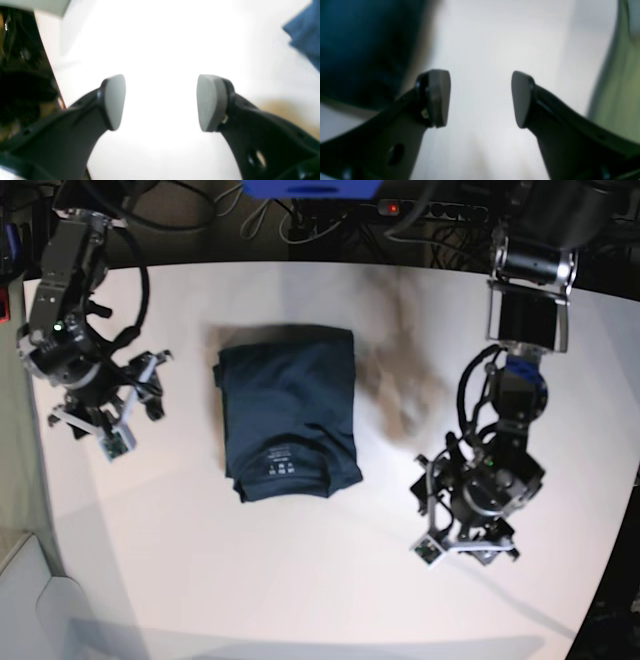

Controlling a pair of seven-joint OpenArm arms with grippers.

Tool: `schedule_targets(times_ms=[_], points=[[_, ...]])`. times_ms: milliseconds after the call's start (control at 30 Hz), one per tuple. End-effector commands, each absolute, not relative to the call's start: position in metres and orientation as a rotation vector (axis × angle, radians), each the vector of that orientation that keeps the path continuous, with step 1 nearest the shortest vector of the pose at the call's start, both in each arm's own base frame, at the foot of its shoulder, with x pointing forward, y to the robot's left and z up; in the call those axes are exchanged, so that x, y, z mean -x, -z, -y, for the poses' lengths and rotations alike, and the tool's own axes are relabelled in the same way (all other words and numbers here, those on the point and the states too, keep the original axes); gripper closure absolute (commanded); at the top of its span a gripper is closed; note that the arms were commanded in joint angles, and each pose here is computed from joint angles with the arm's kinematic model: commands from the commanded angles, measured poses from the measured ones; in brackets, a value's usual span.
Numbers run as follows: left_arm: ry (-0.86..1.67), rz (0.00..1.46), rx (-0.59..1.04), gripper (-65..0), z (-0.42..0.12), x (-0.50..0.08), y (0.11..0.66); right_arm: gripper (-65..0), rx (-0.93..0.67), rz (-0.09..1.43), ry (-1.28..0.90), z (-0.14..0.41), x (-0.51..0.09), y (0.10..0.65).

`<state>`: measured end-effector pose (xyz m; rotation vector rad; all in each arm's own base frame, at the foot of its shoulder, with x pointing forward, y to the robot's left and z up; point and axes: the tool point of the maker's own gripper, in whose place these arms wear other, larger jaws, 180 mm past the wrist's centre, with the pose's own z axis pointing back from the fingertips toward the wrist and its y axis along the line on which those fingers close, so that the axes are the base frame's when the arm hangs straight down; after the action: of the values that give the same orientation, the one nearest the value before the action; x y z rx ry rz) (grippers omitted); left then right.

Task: Layout the t-shirt on the table in an organized manner, then fold the t-shirt properly
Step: 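Tuck the shirt's side edge with the right gripper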

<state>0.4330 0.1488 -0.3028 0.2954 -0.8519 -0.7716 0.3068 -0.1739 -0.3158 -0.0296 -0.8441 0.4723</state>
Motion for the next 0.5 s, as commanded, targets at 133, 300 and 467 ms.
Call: schedule_targets(times_ms=[133, 300, 467], points=[[0.626, 0.825, -0.388, -28.6, -0.211, -0.407, 0.295, -10.6, 0.002, 0.867, -0.499, 0.141, -0.325, 0.298], [0.503, 0.775, -0.412, 0.0, -0.253, -0.366, 0.311, 0.0, -0.068, 0.861, -0.537, 0.108, -0.326, 0.302], [0.454, 0.724, -0.44, -0.9, -0.275, -0.326, 0.323, 0.0, -0.125, 0.83, -0.625, 0.075, -0.311, 0.314]])
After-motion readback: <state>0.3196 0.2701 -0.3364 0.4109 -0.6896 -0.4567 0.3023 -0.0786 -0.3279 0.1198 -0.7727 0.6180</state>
